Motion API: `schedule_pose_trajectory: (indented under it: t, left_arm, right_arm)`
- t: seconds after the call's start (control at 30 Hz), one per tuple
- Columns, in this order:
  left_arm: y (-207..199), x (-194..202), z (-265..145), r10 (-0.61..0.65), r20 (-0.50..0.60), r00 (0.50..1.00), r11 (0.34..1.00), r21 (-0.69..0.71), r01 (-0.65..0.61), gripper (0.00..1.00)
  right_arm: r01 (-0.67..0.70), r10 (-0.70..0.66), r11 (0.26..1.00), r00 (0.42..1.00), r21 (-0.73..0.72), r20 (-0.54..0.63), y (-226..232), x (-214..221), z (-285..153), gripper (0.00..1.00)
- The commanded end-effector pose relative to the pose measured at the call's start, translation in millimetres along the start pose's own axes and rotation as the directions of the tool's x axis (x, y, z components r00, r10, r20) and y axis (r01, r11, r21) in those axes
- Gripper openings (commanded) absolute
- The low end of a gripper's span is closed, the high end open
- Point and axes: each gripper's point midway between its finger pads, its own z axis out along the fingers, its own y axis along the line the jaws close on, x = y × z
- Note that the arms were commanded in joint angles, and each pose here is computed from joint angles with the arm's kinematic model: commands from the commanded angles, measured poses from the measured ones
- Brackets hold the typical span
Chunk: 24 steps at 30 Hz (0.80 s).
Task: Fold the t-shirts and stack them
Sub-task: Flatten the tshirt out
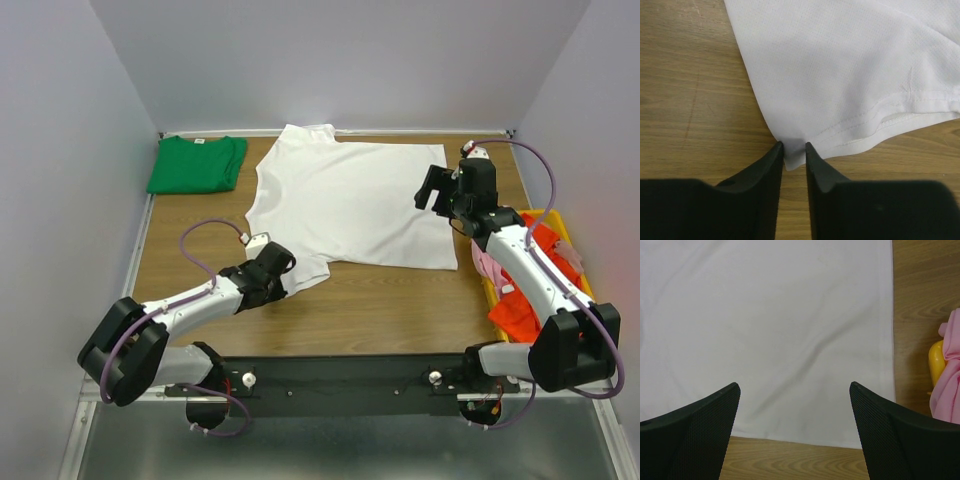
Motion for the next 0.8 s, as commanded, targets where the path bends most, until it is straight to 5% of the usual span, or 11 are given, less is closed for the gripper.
schedule_pose_trajectory:
  t: [0.0,0.07,0.27,0.4,0.77]
  left_arm:
    - [11.0,10.7,0.9,0.007,-0.039,0.999,0.999,-0.047,-0.009,0.15]
    - [10.4,10.3,0.7,0.005,-0.035,0.999,0.999,-0.043,-0.007,0.0]
    - [-1.4,-11.1,0.1,0.025,0.033,0.999,0.999,-0.023,-0.024,0.0]
    - [-15.0,-67.5,-5.0,0.022,0.162,0.987,0.999,-0.029,-0.018,0.0]
    - [26.4,-143.2,-11.5,-0.046,0.328,0.944,0.998,-0.033,0.06,0.0]
  right_arm:
    - [-0.001,0.001,1.0,1.0,0.024,0.004,-5.6,3.2,-6.7,0.96]
    - [0.0,0.0,1.0,1.0,0.022,-0.002,-5.2,5.4,-6.1,0.96]
    - [-0.017,0.017,1.0,0.999,0.0,-0.05,-3.3,22.2,-2.2,0.96]
    - [-0.027,0.029,0.999,0.993,0.018,-0.118,-10.9,49.3,3.1,0.96]
    - [-0.051,0.085,0.992,0.942,0.114,-0.326,-38.6,131.6,-0.9,0.85]
